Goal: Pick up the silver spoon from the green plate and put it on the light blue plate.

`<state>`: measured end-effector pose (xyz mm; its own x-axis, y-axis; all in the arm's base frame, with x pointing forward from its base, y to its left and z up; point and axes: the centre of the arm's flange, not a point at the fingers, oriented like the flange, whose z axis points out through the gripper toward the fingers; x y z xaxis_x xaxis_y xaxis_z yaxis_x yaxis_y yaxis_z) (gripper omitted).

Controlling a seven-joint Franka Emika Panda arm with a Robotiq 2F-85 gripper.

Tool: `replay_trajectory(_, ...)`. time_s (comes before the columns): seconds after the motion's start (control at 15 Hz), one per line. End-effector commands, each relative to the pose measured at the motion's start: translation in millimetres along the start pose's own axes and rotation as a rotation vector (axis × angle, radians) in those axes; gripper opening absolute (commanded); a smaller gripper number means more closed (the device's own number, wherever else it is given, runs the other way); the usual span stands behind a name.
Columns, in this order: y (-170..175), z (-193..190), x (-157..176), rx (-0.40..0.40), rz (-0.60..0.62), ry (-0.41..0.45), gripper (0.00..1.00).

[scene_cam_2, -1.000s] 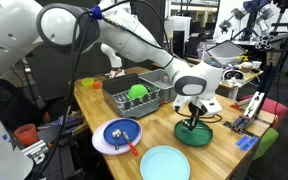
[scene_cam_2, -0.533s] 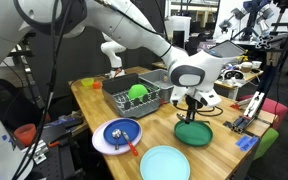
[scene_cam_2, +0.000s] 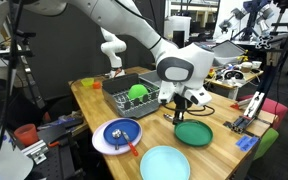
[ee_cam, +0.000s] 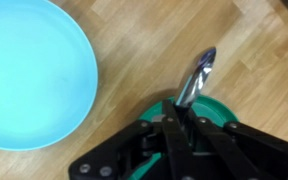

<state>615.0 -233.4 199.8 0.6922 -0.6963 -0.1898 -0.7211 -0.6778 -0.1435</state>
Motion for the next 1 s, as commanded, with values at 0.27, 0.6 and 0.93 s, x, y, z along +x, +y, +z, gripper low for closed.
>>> replay_trajectory(0.27,69,0,-41,-0.099,0.050,-0.012,0.03)
replay_trajectory(0.6,116,15,-23,-0.029,0.246,-0.028,0.03)
replay_trajectory(0.93,152,35,-11,0.006,0.410,-0.025,0.03)
